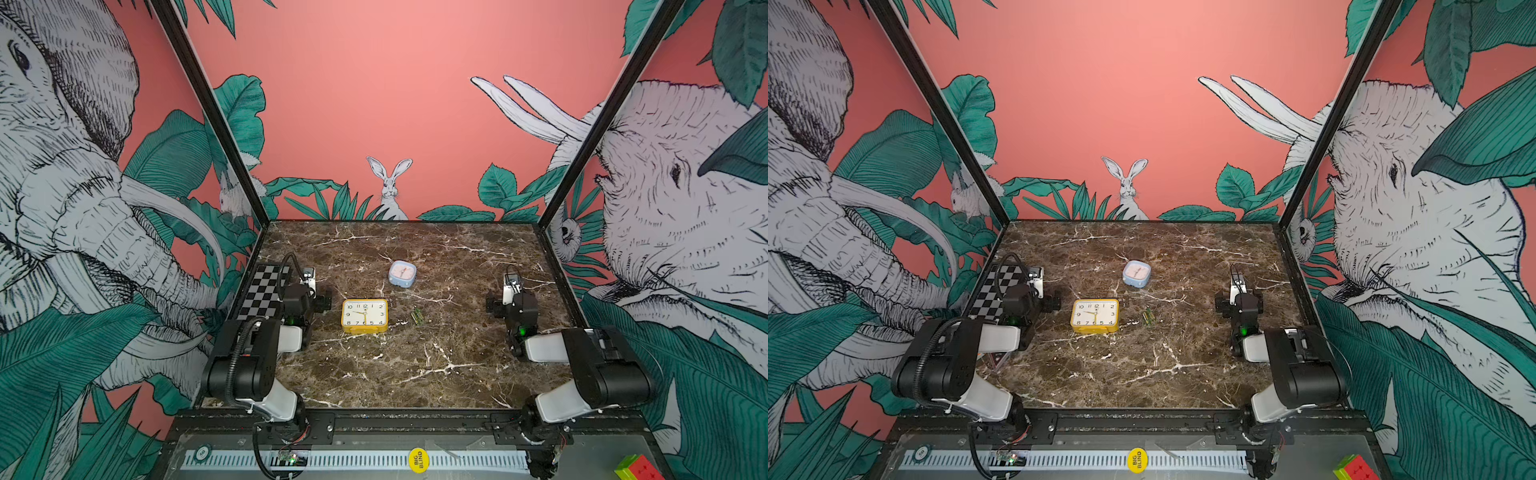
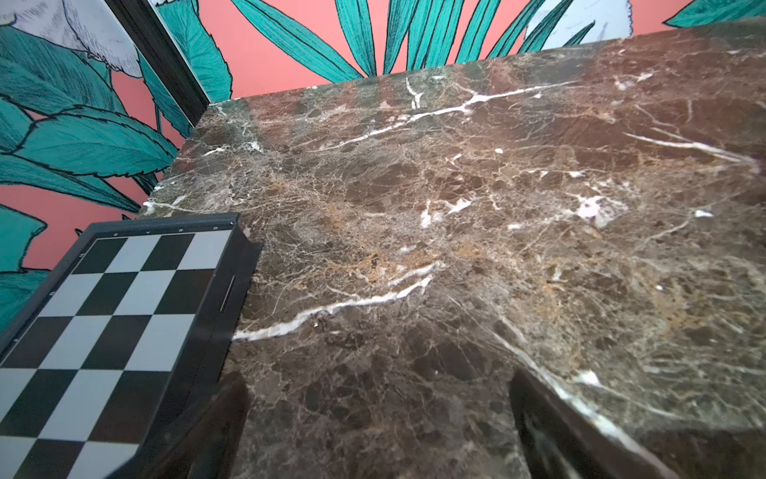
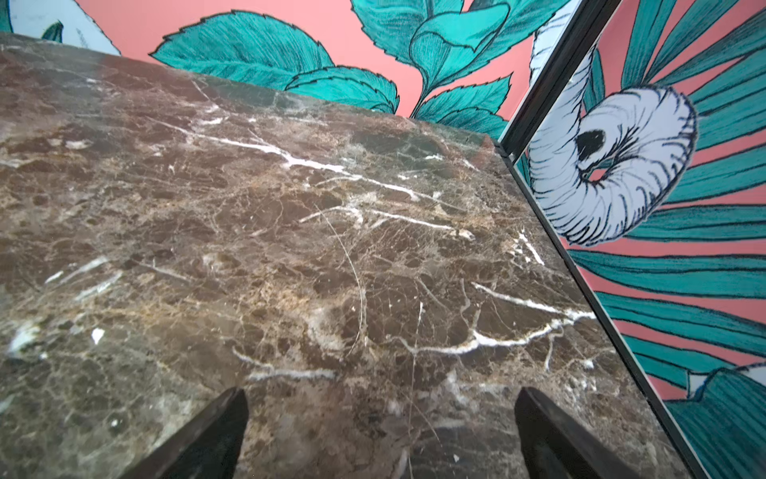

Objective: Insert the battery into the alarm
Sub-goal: Adjust the alarm at the center of the board.

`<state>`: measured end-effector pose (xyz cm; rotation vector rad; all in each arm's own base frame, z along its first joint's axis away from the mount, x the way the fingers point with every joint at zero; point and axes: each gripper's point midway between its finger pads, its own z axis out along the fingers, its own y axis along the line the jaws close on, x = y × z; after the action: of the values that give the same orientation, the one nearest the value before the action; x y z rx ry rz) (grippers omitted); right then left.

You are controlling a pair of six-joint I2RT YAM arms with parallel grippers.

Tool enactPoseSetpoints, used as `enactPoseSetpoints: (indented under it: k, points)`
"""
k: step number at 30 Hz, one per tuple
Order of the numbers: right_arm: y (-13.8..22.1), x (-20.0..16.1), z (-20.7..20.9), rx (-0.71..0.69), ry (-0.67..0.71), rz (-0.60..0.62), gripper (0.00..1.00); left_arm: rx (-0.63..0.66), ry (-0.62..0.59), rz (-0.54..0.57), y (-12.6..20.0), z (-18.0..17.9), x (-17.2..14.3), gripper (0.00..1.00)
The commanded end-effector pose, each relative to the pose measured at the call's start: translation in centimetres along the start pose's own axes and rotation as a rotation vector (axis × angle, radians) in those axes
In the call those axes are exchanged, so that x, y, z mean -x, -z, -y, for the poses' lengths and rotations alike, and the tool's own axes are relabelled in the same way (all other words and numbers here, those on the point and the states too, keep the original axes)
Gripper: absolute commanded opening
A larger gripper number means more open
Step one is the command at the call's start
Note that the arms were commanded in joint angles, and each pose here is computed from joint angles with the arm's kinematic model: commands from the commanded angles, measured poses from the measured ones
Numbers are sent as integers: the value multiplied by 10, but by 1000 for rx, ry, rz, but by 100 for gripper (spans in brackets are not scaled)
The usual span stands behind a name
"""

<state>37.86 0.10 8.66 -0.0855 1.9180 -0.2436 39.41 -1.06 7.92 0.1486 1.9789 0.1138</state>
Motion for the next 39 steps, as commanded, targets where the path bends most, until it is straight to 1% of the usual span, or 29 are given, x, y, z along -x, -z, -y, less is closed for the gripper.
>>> enactPoseSetpoints:
  k: [1, 7, 32, 35, 38, 39]
  points:
    - [-9, 10, 6, -12, -25, 4, 98, -4, -14, 58, -2, 0, 19, 99]
    - [-15, 8, 10, 16, -62, -31, 98, -4, -14, 60, -2, 0, 19, 99]
    - [-16, 8, 12, 20, -70, -31, 99, -7, -12, 56, -2, 0, 19, 99]
    - [-8, 23, 11, 34, -64, 11, 99, -8, -16, 80, -1, 0, 26, 99]
    - [9, 47, -6, 141, -2, 14, 99, -2, -13, 16, 4, -6, 42, 99]
    - [16, 56, -15, 193, 15, 5, 99, -8, 1, -27, 7, -7, 50, 100]
